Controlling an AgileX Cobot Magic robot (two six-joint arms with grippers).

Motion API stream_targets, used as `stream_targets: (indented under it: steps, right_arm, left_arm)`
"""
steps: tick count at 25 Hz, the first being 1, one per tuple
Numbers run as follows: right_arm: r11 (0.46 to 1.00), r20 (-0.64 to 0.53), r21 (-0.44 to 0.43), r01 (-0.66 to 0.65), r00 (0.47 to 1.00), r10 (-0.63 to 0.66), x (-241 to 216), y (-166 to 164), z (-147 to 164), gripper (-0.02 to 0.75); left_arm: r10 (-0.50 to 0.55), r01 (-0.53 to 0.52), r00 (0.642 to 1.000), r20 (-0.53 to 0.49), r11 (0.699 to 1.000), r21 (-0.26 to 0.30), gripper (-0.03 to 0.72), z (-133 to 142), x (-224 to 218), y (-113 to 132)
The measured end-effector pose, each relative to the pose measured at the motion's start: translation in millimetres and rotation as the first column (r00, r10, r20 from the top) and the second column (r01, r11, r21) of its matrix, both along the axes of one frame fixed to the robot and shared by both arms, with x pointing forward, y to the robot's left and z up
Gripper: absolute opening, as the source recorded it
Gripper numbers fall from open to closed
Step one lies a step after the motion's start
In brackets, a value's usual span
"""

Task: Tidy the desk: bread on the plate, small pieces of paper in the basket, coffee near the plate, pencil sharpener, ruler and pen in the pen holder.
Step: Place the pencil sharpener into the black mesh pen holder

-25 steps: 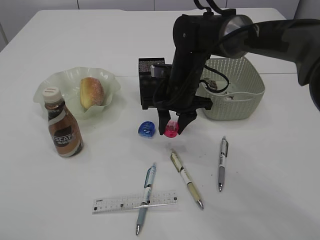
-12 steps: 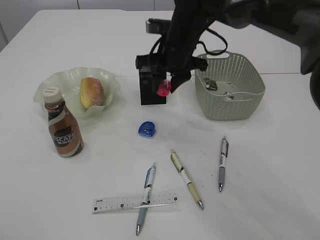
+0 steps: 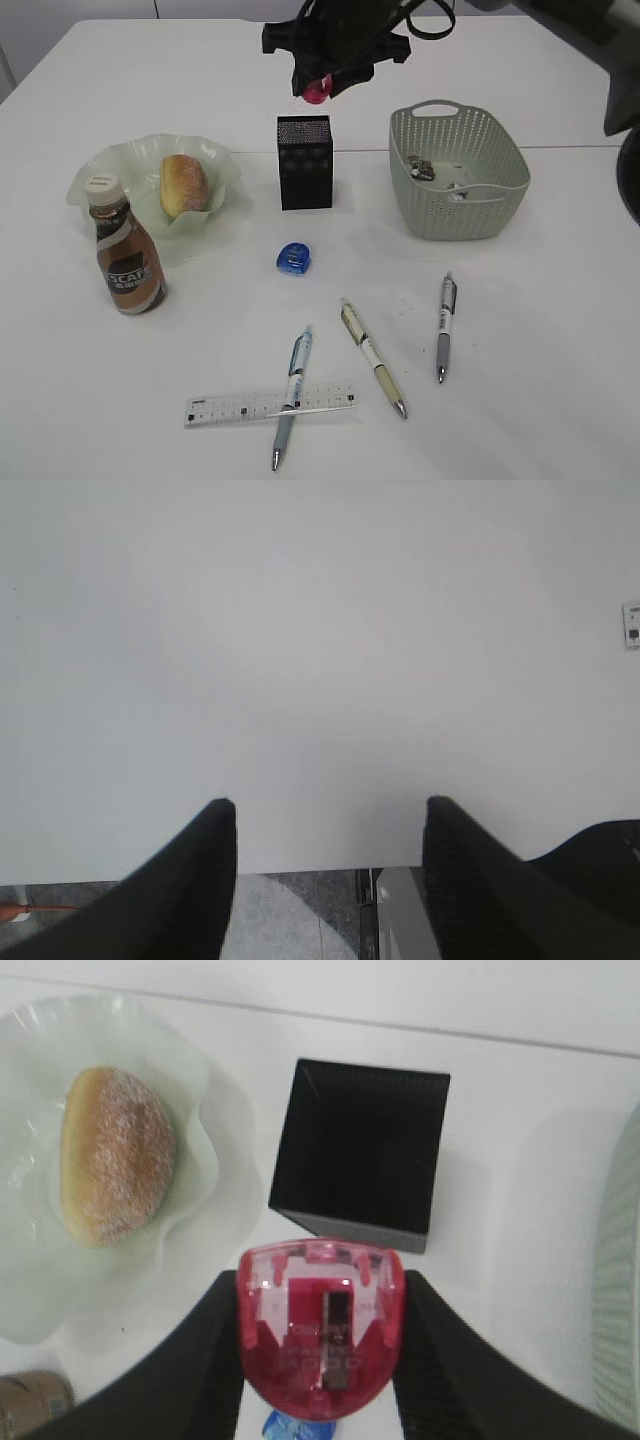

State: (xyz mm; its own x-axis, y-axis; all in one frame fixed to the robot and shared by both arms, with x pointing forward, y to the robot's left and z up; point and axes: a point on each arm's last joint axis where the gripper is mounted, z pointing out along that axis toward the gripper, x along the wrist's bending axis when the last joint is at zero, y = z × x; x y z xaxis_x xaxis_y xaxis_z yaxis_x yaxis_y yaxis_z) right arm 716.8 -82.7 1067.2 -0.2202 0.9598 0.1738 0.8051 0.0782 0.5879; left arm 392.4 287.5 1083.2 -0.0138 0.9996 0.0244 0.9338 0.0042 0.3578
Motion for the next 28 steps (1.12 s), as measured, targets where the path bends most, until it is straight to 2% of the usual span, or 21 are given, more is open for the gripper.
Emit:
stream_targets:
  steps: [7, 11, 28]
  right_arm:
    - [1.0, 0.095, -0.025, 0.012, 0.995, -0.009, 14.6, 1.1, -12.5, 0.301]
    - [1.0, 0.143, -0.009, 0.012, 0.99, -0.011, 21.8, 3.9, -19.1, 0.301]
    - [0.999, 0.212, 0.036, 0.018, 0.977, -0.025, 48.1, 13.1, -74.3, 0.301]
  left_arm:
    - [0.0, 0.0, 1.0, 0.006, 1.0, -0.002, 0.433, 0.2, 0.5, -0.2]
    - [0.0, 0.0, 1.0, 0.006, 1.0, -0.002, 0.433, 0.2, 0.5, -0.2]
    - [0.0, 0.0, 1.0, 0.004, 1.0, -0.002, 0.433, 0.1, 0.3, -0.1]
